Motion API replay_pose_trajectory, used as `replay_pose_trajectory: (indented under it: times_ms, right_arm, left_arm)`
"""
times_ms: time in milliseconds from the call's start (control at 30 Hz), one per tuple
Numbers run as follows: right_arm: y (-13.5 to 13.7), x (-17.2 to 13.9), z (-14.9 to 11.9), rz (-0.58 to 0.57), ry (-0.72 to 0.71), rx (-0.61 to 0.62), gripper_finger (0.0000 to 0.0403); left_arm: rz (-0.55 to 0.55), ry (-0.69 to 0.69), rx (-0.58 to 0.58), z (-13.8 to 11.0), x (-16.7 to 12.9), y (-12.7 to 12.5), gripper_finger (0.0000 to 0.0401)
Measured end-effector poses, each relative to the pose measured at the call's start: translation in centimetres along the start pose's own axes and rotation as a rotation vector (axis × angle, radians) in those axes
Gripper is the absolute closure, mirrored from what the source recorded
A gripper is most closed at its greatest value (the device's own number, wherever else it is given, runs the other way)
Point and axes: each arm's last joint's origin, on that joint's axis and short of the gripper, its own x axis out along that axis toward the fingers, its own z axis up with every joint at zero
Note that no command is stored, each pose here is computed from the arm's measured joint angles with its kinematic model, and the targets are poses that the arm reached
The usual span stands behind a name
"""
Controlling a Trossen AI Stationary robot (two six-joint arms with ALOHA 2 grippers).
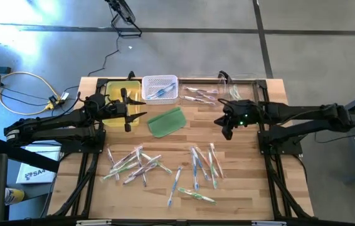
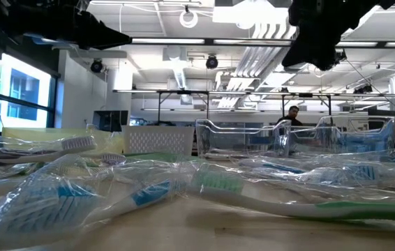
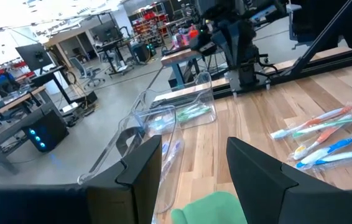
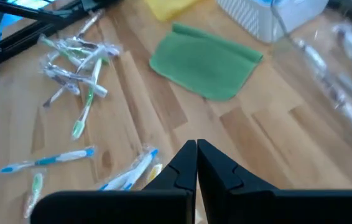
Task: Pick & Place Toothbrushes
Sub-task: Put the orange toothbrush into the yellow bin
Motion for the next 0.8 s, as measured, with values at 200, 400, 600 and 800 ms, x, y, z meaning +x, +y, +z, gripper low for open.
replay_pose_trajectory:
  times_ms: [200,400,600,800]
  right_arm:
    - [0.9,1.3,-0.8,0.007,0.070,0.076,0.0399]
    - [2.0,2.0,-2.0,0.004,0.158,0.183,0.0399]
    - [3.2,2.4,-4.0,-0.043,0.290,0.293,0.0399]
    - [4.8,2.6,-5.4,-0.056,0.329,0.353,0.0399]
  left_arm:
    - [-0.003,0.006,-0.001,-0.1,0.0,0.0,0.0226]
    - [-0.005,0.008,-0.002,-0.1,0.0,0.0,0.0226]
    - [-0.014,0.022,-0.004,-0.2,0.0,-0.1,0.0226]
    - [-0.014,0.024,-0.005,-0.2,0.0,-0.1,0.0226]
